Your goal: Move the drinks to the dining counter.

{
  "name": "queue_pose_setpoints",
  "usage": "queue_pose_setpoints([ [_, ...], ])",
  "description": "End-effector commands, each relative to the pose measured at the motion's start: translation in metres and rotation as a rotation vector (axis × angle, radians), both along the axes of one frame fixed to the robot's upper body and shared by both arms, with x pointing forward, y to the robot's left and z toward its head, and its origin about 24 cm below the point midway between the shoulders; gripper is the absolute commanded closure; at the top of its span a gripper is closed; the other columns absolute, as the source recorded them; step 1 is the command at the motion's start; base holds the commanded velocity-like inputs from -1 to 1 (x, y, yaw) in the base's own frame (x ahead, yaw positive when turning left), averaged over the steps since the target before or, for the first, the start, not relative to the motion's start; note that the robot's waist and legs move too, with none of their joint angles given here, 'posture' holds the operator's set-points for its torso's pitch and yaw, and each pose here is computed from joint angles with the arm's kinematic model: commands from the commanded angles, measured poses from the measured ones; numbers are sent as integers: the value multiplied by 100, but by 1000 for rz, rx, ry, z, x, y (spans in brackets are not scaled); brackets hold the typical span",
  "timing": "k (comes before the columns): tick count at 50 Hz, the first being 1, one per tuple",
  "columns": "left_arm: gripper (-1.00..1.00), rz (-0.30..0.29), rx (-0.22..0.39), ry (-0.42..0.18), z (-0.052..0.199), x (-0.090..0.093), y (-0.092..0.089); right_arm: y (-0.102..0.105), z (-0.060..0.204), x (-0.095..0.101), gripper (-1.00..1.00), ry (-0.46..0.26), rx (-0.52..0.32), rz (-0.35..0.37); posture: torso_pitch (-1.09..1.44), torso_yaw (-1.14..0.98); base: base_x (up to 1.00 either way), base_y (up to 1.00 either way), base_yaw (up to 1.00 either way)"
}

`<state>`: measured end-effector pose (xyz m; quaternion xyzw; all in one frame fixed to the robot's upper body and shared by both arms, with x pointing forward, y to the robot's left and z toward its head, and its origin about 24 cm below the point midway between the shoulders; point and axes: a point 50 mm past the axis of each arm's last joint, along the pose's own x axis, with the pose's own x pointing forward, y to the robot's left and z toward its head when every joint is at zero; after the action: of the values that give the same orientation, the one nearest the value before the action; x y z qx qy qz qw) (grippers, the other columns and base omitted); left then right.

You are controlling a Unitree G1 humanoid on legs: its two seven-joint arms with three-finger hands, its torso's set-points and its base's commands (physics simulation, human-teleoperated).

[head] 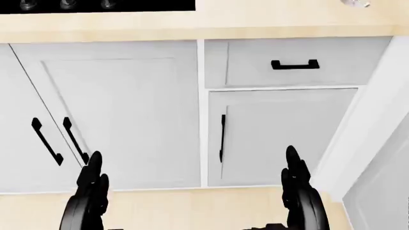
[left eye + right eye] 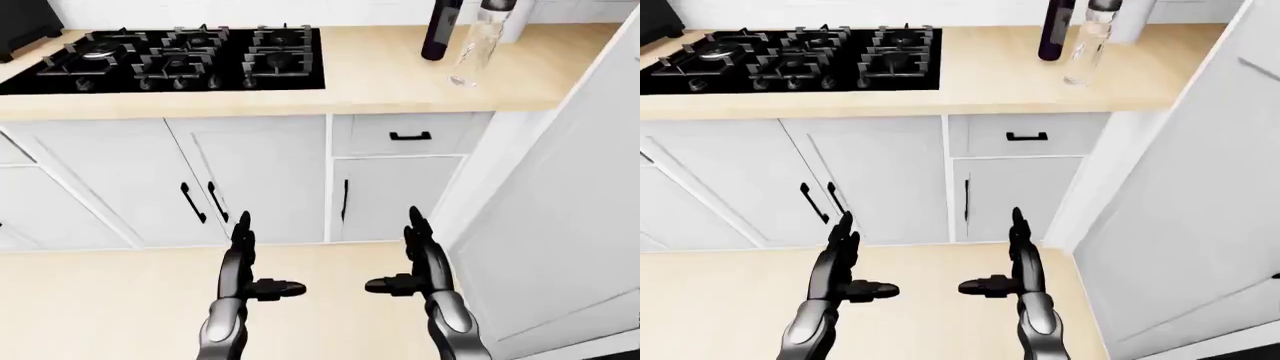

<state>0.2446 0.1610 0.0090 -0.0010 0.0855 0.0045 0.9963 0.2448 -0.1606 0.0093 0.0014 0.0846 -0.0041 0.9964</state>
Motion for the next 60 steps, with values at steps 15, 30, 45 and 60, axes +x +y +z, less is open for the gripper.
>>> queue_pose_setpoints([
  [15,-100,-63,16,-165,46,10,-8,2,38,10,-100,-188,-14,13,0,0,0,0,0],
  [30,-100,-56,70,-260,131,22,0,1,100,11,-100,-293,36,43,0,0,0,0,-13],
  [45,-100,-70,91,-300,160,29,-3,7,123,10,-100,-324,31,65,0,0,0,0,-94],
  [60,-100,-84,115,-345,190,32,-5,3,149,7,-100,-354,4,53,0,0,32,0,-8],
])
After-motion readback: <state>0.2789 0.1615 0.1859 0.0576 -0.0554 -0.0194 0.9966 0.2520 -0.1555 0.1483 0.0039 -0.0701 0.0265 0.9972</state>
